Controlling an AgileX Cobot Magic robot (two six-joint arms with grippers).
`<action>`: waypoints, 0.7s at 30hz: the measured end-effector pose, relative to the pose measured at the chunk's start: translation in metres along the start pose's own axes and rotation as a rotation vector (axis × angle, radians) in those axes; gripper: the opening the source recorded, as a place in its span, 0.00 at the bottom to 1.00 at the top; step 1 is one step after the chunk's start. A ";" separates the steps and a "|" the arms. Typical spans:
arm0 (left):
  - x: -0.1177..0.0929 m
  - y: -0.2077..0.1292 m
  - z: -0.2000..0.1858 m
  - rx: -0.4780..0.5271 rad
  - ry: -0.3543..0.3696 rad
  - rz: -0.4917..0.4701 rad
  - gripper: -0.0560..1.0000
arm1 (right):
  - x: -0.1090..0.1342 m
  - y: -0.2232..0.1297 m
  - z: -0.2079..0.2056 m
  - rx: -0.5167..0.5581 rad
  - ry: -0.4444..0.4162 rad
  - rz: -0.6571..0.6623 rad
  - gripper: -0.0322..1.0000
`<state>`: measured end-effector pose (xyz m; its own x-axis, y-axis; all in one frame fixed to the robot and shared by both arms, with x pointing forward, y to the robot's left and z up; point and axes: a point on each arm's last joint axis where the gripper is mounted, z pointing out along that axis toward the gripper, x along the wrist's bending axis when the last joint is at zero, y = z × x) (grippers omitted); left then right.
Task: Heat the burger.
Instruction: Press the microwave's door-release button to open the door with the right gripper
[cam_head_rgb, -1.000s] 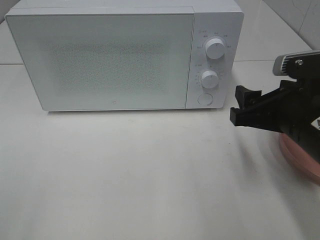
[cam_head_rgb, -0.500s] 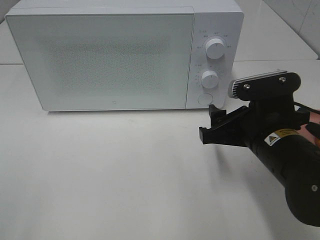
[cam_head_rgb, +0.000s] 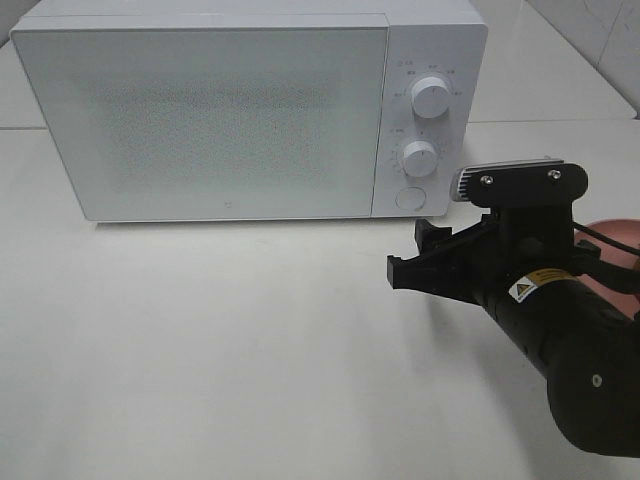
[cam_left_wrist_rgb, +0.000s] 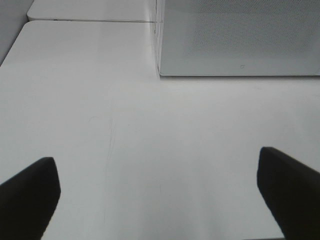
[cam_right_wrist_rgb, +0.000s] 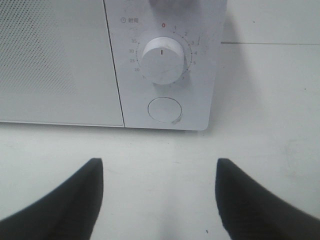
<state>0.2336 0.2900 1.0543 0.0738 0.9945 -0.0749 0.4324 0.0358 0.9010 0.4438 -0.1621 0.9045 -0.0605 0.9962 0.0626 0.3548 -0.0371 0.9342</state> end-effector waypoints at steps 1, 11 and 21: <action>0.000 0.000 0.000 0.000 0.000 0.000 0.99 | 0.000 0.000 0.000 0.000 0.000 0.000 0.64; 0.000 0.000 0.000 0.000 0.000 0.000 0.99 | 0.000 0.000 0.000 0.000 -0.003 0.545 0.58; 0.000 0.000 0.000 0.000 0.000 0.000 0.99 | 0.000 0.000 0.000 -0.002 -0.004 1.081 0.36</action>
<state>0.2336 0.2900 1.0543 0.0738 0.9945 -0.0749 0.4324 0.0358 0.9010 0.4438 -0.1625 0.9044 0.2869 0.4364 0.8528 0.2173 -0.8967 0.3857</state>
